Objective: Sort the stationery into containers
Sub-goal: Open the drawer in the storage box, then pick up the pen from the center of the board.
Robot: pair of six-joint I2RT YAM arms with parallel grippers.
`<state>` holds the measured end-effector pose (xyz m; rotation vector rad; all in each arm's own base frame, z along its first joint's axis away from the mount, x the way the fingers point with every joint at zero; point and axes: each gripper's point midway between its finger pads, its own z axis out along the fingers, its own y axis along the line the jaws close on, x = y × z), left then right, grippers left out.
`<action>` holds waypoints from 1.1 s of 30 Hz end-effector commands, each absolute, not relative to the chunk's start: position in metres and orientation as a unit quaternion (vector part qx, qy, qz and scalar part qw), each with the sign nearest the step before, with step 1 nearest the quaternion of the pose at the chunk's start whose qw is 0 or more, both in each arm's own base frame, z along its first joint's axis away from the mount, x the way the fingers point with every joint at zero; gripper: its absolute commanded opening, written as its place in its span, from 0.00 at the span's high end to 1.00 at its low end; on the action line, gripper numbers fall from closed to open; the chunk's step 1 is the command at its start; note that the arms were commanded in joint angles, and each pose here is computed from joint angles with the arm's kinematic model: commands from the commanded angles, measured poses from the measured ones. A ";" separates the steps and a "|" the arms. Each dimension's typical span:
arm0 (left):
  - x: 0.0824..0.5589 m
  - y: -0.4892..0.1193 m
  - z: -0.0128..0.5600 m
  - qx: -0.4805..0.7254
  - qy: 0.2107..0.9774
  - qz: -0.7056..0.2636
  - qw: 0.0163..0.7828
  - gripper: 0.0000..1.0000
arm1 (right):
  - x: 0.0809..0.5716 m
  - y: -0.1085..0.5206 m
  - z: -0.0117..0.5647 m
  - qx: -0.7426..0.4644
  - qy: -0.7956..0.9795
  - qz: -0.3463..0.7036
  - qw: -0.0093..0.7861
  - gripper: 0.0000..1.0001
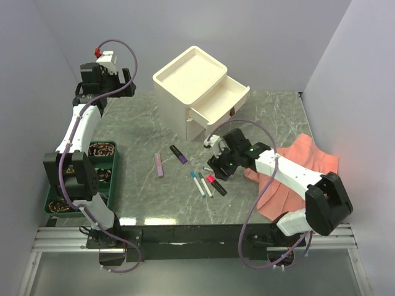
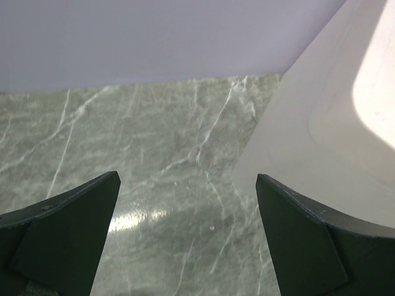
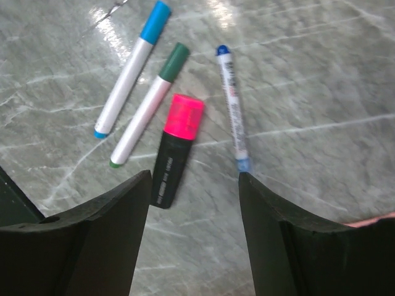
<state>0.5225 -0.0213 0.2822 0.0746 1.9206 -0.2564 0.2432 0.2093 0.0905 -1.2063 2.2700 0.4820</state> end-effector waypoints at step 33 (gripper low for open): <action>0.502 -0.024 0.294 0.068 0.814 0.014 0.577 0.01 | 0.224 0.233 0.011 -0.451 0.870 0.107 0.168 0.72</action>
